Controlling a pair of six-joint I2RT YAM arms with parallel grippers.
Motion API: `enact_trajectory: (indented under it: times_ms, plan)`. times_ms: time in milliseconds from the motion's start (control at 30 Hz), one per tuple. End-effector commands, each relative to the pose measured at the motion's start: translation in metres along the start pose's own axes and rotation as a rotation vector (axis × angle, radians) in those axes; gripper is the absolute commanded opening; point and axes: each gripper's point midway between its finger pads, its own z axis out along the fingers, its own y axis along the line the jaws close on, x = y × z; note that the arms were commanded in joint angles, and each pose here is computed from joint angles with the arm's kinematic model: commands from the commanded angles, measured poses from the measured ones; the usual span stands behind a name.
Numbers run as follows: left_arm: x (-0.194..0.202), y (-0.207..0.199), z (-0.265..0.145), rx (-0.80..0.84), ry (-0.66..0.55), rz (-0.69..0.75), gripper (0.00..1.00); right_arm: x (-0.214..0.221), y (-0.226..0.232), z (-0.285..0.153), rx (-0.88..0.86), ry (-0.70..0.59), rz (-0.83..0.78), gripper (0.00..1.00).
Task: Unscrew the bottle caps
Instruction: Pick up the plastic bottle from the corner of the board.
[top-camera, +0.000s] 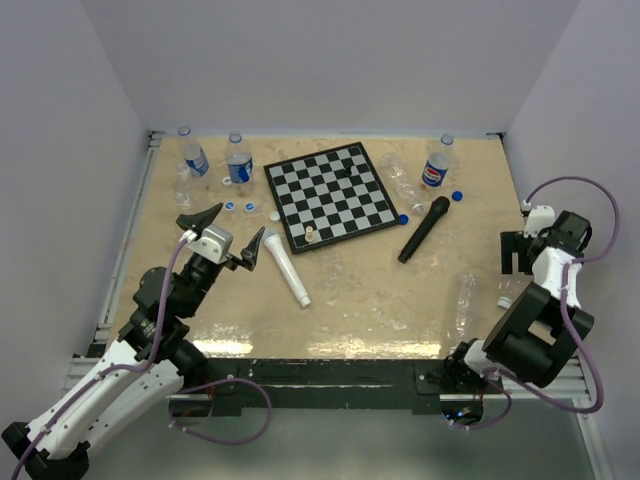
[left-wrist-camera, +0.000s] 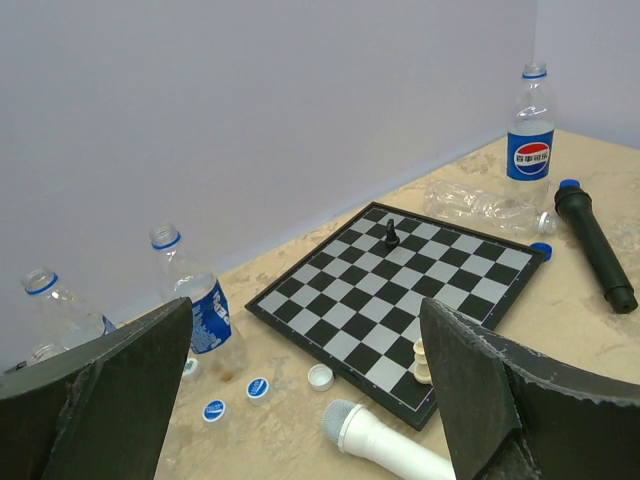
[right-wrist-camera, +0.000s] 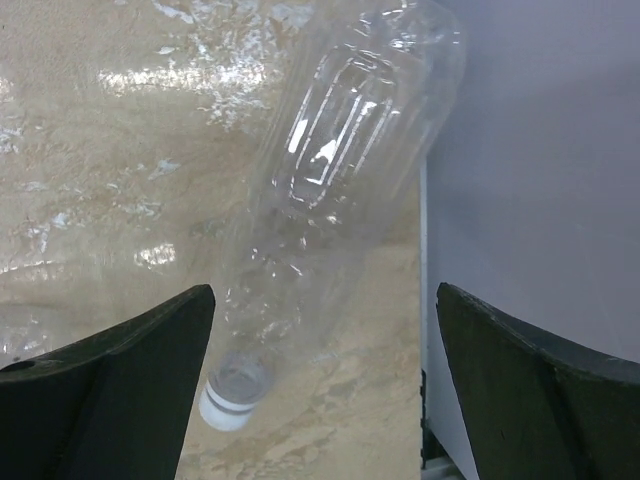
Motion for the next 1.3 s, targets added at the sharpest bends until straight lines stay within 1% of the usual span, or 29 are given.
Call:
enact_trajectory:
  times_ms: [0,133,300,400,433,467,533,667,767,867,1000,1033,1067,1133,1233,1267]
  plan:
    - [-0.007,0.0,0.001,-0.002,-0.034,-0.025,1.0,-0.02,-0.003,0.019,-0.045,-0.04,0.034,0.95]
    - [-0.005,0.0,0.001,-0.002,-0.029,-0.026,1.0,-0.011,0.001,0.046,-0.076,0.011,0.074,0.91]
    - [-0.004,0.0,0.001,-0.005,-0.027,-0.021,1.0,-0.007,0.001,0.066,-0.077,0.035,0.093,0.88]
    - [-0.004,0.0,0.002,-0.004,-0.024,-0.021,1.0,-0.008,0.006,0.075,-0.107,0.037,0.096,0.8]
    - [-0.003,0.0,0.002,-0.003,-0.022,-0.019,1.0,-0.009,0.008,0.077,-0.119,0.034,0.094,0.75]
    - [-0.002,0.0,0.002,-0.003,-0.021,-0.019,1.0,-0.011,0.01,0.077,-0.132,0.029,0.087,0.65]
    - [-0.002,0.0,0.002,-0.006,-0.02,-0.016,1.0,-0.018,0.013,0.072,-0.155,0.004,0.069,0.53]
    - [0.0,-0.001,0.003,-0.002,-0.015,-0.016,1.0,-0.044,0.012,0.042,-0.179,-0.082,0.0,0.28]
    - [0.002,-0.005,0.004,0.017,-0.011,-0.019,1.0,-0.068,0.019,0.01,-0.205,-0.158,-0.099,0.13]
    - [0.003,-0.011,0.006,0.046,-0.01,-0.03,1.0,-0.088,0.045,-0.017,-0.259,-0.207,-0.259,0.12]
    - [0.004,-0.03,0.01,0.14,0.006,-0.073,1.0,-0.112,0.109,-0.053,-0.37,-0.31,-0.515,0.11]
    - [0.005,-0.036,0.011,0.165,0.019,-0.09,1.0,-0.116,0.131,-0.063,-0.418,-0.338,-0.602,0.11]
    - [0.006,-0.041,0.013,0.186,0.033,-0.112,1.0,-0.114,0.161,-0.075,-0.503,-0.363,-0.706,0.11]
    - [0.011,-0.054,0.017,0.242,0.078,-0.157,1.0,-0.11,0.198,-0.093,-0.631,-0.424,-0.866,0.11]
    - [0.017,-0.07,0.023,0.3,0.151,-0.279,1.0,-0.094,0.251,-0.116,-0.805,-0.498,-1.064,0.11]
    - [0.02,-0.078,0.024,0.333,0.175,-0.326,1.0,-0.092,0.264,-0.119,-0.83,-0.524,-1.11,0.11]
